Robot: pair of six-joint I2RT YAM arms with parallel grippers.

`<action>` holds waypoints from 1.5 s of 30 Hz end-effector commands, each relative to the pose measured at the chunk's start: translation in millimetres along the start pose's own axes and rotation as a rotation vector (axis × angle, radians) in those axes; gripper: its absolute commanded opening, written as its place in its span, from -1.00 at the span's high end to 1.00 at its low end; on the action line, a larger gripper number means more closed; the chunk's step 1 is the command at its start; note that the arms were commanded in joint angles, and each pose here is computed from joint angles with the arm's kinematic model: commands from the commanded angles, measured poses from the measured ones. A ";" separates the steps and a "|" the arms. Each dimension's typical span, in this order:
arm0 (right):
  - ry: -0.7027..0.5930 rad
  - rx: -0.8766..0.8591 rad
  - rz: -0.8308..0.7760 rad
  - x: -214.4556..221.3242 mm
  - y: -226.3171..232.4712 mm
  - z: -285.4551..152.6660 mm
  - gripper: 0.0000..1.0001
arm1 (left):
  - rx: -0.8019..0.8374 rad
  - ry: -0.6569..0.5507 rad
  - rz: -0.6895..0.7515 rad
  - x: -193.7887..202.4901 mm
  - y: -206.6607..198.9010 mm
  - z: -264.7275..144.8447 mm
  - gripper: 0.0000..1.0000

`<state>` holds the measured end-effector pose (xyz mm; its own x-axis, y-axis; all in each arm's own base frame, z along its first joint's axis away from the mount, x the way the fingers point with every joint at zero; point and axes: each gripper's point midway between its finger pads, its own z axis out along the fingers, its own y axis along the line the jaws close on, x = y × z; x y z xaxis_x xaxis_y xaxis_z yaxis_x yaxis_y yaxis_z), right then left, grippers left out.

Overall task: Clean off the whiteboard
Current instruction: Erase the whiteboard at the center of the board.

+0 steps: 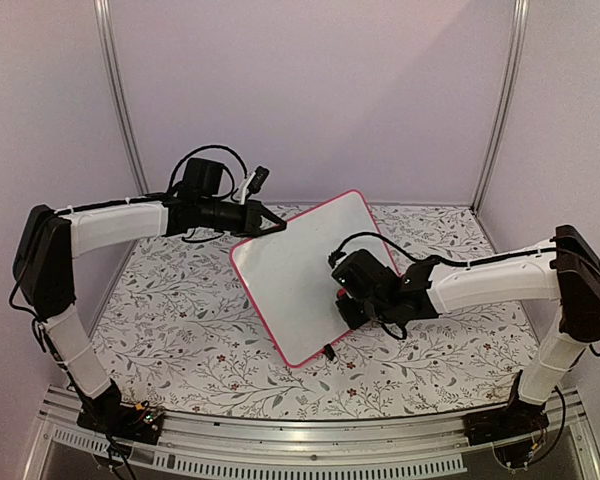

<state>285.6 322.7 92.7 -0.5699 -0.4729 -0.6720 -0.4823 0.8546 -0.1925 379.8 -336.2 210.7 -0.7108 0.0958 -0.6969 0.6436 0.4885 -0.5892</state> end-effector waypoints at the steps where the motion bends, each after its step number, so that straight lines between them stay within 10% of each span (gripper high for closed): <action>1: 0.120 -0.016 -0.033 38.2 -2.0 4.3 1.00 | -0.034 0.056 0.003 21.4 9.8 18.7 1.00; 16: 0.137 -0.007 -0.031 43.0 -9.5 -7.9 1.00 | -0.038 0.055 0.003 21.3 10.3 18.6 1.00; 29: -0.083 -0.025 -0.001 -52.5 -5.4 -40.0 1.00 | -0.036 0.054 0.004 20.7 9.9 18.5 1.00; 45: 0.101 -0.032 -0.055 18.5 10.6 9.2 1.00 | -0.033 0.050 0.000 18.8 10.1 16.3 1.00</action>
<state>294.3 347.1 111.7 -0.5407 -0.4928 -0.6818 -0.5164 0.8342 -0.1934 380.7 -335.5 209.9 -0.7127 0.0944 -0.6951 0.6410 0.4899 -0.5908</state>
